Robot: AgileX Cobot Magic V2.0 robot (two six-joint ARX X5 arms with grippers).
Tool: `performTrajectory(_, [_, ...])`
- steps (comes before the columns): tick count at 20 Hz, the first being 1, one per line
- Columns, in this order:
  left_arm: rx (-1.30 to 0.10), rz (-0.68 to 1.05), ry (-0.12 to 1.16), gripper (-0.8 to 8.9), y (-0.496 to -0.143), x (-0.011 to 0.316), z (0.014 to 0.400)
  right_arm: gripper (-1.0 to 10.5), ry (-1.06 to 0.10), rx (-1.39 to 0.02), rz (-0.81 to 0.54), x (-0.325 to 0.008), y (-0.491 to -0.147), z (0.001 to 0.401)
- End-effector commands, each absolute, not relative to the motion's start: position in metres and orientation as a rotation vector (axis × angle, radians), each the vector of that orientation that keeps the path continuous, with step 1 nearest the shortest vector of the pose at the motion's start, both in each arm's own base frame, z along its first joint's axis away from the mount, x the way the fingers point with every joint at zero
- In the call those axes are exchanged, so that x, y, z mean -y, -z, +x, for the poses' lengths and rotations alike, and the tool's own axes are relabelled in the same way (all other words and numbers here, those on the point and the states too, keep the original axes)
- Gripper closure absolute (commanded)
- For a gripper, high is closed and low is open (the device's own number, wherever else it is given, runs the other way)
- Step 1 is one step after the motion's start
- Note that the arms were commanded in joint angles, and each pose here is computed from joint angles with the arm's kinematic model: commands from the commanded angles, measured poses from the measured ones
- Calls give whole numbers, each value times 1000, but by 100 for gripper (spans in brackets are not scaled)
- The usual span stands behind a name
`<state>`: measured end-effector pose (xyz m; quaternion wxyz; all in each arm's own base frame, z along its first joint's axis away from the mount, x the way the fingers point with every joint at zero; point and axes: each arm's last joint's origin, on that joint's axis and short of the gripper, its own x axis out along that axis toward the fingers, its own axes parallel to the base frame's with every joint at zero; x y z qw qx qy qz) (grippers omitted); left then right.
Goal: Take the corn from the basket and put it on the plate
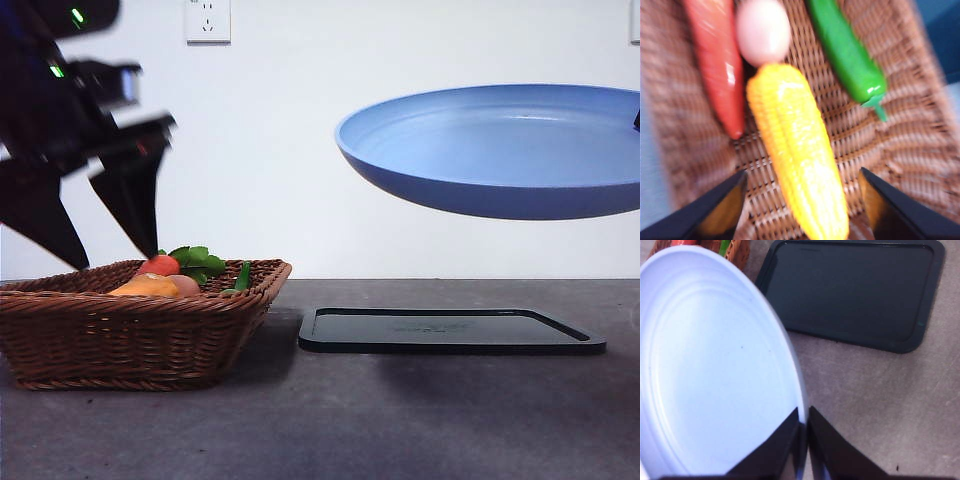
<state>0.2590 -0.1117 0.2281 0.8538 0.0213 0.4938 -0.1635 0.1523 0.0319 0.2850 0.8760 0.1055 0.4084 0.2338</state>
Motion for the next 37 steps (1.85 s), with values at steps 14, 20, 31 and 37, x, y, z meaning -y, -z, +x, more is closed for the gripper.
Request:
performTrajectory(14, [-1139,102,296,508,-187,134,285,944,-501,-828,224,-32,-291,154])
performTrajectory(20, [-1154,91,293,599,-186,134,284,944,-502,-816,222,-33,-292,155])
performTrajectory(31, [-849,-51,506,610,-309,143,268,944,-469,-899,302,-36,-276,183])
performTrajectory(37, [-785,-38,825,610,-326,189,237,944,-489,-1025,430,-44,-244,223])
